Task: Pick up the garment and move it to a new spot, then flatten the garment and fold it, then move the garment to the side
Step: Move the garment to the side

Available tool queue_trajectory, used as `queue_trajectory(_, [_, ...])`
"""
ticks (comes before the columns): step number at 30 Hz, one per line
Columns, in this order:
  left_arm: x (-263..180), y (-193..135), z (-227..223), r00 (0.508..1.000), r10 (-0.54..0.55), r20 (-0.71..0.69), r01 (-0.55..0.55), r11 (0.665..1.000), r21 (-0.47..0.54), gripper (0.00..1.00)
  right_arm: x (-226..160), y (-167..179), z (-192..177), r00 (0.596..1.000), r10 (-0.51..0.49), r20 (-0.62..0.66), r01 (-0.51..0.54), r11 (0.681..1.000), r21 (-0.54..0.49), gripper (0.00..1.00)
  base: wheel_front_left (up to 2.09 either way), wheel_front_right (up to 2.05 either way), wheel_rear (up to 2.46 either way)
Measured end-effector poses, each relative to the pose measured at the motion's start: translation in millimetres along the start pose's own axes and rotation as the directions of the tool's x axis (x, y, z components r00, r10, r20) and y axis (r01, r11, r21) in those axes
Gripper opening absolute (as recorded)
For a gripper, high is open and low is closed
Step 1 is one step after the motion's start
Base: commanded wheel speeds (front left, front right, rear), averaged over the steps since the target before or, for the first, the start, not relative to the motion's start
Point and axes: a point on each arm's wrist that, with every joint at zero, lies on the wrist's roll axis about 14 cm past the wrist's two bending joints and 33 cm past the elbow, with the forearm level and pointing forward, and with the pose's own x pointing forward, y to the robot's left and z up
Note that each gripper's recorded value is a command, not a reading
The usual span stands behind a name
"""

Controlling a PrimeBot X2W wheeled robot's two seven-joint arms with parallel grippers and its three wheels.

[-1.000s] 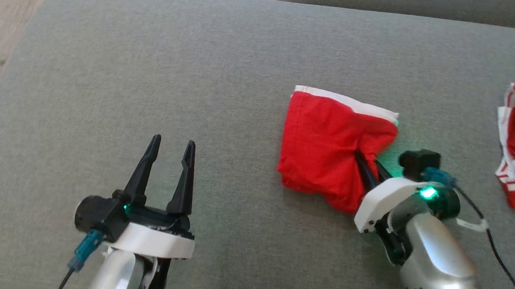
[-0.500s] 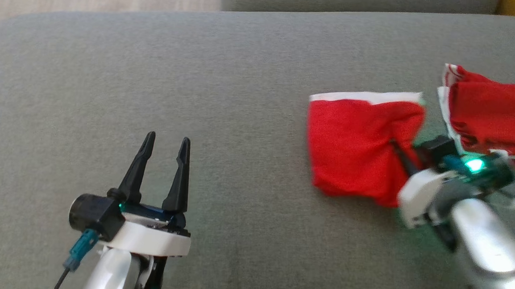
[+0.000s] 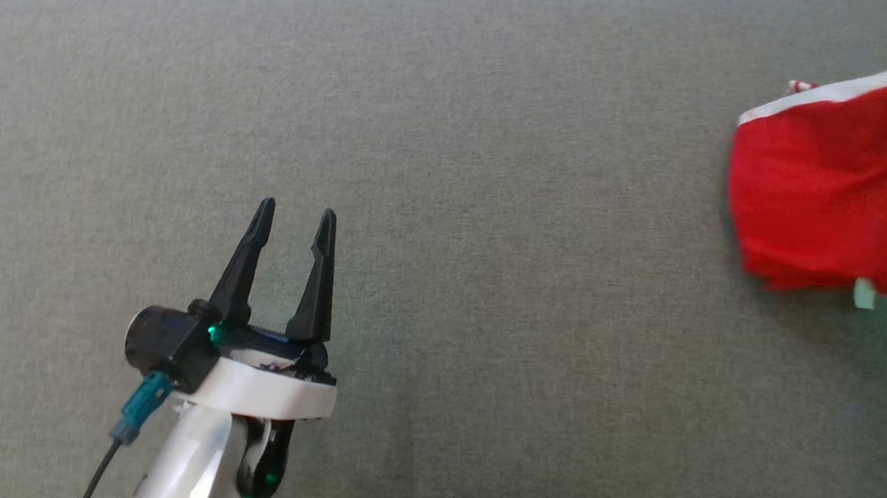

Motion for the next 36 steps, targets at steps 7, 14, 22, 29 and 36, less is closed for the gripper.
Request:
queue_trajectory(7, [-1.9, 15.4, -10.3, 0.999, 0.042, -0.029, -0.043, 0.999, -0.006, 1.0, 11.0, -30.0, -31.6, 0.992, -0.03, -0.123, 0.029, 1.0, -0.007, 0.0, 0.0, 0.0, 0.0])
queue_trajectory(14, [4.3, 28.8, -15.1, 0.997, 0.069, -0.038, -0.069, 0.998, 0.001, 1.0, 23.2, -44.6, -72.6, 0.959, -0.062, -0.276, 0.062, 0.998, -0.009, 0.0, 0.0, 0.0, 0.0])
queue_trajectory(22, [15.2, 27.3, -20.4, 0.998, 0.052, -0.047, -0.052, 0.999, 0.001, 1.0, 25.0, -52.1, -92.2, 0.938, -0.1, -0.331, 0.094, 0.995, -0.035, 0.0, 0.0, 0.0, 0.0])
queue_trajectory(29, [21.0, 19.5, -14.0, 0.999, 0.026, -0.028, -0.026, 1.0, 0.009, 1.0, 22.8, -51.8, -81.6, 0.95, -0.126, -0.285, 0.137, 0.99, 0.021, 1.0, 0.0, 0.0, 0.0])
queue_trajectory(36, [19.1, 12.1, 0.9, 1.0, 0.012, 0.009, -0.012, 1.0, 0.022, 1.0, 13.5, -71.9, -32.8, 0.967, -0.228, -0.113, 0.239, 0.966, 0.096, 1.0, 0.0, 0.0, 0.0])
